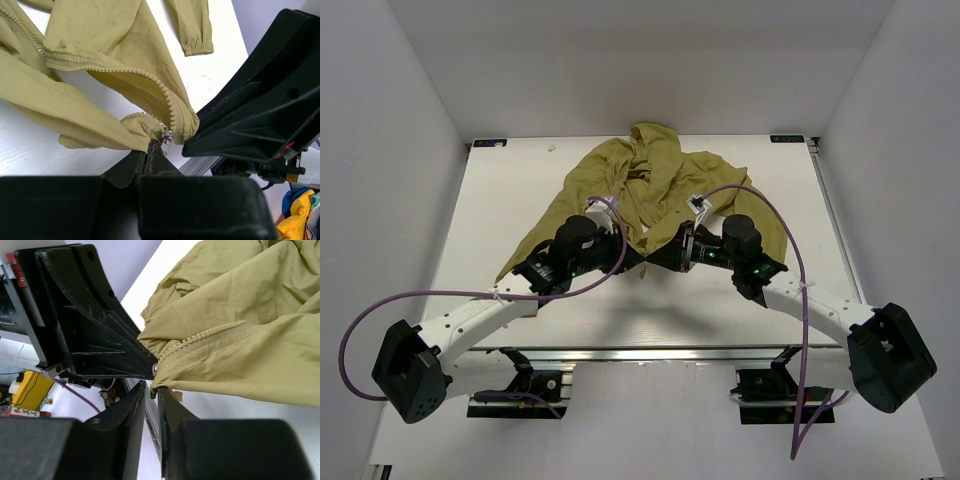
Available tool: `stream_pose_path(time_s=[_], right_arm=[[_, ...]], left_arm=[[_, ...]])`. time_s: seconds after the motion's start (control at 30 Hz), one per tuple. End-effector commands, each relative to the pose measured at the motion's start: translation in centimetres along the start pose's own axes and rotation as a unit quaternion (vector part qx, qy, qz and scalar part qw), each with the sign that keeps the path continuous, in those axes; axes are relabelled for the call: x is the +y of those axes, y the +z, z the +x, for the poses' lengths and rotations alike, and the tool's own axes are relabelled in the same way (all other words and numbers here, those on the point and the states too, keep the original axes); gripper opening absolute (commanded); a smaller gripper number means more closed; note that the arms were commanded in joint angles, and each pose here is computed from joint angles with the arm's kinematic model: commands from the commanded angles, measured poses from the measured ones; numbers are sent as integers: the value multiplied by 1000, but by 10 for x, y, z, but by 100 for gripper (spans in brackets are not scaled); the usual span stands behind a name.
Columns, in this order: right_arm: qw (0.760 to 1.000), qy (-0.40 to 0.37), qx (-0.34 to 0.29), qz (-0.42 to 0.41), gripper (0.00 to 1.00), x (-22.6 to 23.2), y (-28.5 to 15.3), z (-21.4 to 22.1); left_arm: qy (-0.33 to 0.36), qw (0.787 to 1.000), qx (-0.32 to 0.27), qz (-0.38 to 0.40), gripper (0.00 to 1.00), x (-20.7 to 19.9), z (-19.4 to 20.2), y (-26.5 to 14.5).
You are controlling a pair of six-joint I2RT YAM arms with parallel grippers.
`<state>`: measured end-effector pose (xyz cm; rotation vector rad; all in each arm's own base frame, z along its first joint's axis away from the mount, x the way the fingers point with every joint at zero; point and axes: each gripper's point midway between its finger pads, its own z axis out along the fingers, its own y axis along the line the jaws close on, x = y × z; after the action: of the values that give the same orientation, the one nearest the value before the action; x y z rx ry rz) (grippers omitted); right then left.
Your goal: Zip up the jacket
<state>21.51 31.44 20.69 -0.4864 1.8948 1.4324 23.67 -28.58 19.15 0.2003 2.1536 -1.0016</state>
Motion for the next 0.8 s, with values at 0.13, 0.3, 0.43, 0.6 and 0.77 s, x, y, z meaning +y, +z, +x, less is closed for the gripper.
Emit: stream_pose_path(time_s=[0.13,0.3,0.43,0.6,0.77], right_arm=[[999,-12,-36,-1,20,10,4,-26],[999,-9,-53,-1,0,10,5,-31],[997,-13,-71,-23,0,17,3,-35],[996,-16,-86,-28,0,21,1,-39],[996,-16,-69,-44,0,26,0,-32]], left_arm=[[24,999,-25,42,0,-24,-17,-18],[44,996,-17,70,0,-33,-13,-22],[52,995,-2,82,0,-36,-8,-23],[49,997,10,62,0,-28,-2,-26],[25,1000,-2,6,37,-13,-9,-31]])
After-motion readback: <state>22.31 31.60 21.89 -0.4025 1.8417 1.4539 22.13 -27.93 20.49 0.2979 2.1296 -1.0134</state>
